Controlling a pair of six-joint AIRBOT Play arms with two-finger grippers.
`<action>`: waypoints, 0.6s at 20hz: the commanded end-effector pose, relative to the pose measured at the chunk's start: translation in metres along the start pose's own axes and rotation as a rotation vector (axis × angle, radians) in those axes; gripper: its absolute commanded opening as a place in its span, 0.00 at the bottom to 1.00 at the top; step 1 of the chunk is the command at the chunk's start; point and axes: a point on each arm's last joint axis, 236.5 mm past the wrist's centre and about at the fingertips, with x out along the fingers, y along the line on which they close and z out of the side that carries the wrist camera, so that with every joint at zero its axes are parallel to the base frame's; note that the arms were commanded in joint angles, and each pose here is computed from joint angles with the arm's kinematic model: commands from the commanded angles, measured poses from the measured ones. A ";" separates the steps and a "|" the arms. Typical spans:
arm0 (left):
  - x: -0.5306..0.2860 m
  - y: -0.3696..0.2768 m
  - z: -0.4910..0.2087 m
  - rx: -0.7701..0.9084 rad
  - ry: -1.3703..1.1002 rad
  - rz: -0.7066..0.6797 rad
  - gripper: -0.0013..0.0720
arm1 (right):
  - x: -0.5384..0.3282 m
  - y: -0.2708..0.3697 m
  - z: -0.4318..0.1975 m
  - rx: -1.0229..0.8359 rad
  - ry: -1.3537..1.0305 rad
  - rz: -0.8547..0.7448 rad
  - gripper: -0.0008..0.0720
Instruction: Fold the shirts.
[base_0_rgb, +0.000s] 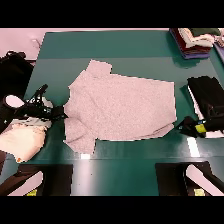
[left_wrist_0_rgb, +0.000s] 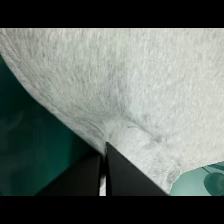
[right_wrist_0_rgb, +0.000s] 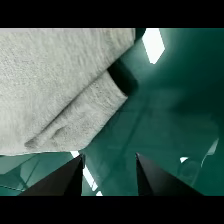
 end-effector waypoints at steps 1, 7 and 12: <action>-0.002 -0.002 0.002 0.006 -0.003 -0.004 0.05 | 0.028 -0.001 -0.002 0.062 -0.045 0.065 0.54; -0.002 -0.002 0.002 0.006 -0.004 -0.004 0.05 | 0.054 0.030 0.009 -0.040 -0.044 0.067 0.49; -0.016 -0.015 0.001 0.040 0.025 -0.024 0.05 | 0.052 0.055 0.000 -0.249 0.083 0.010 0.04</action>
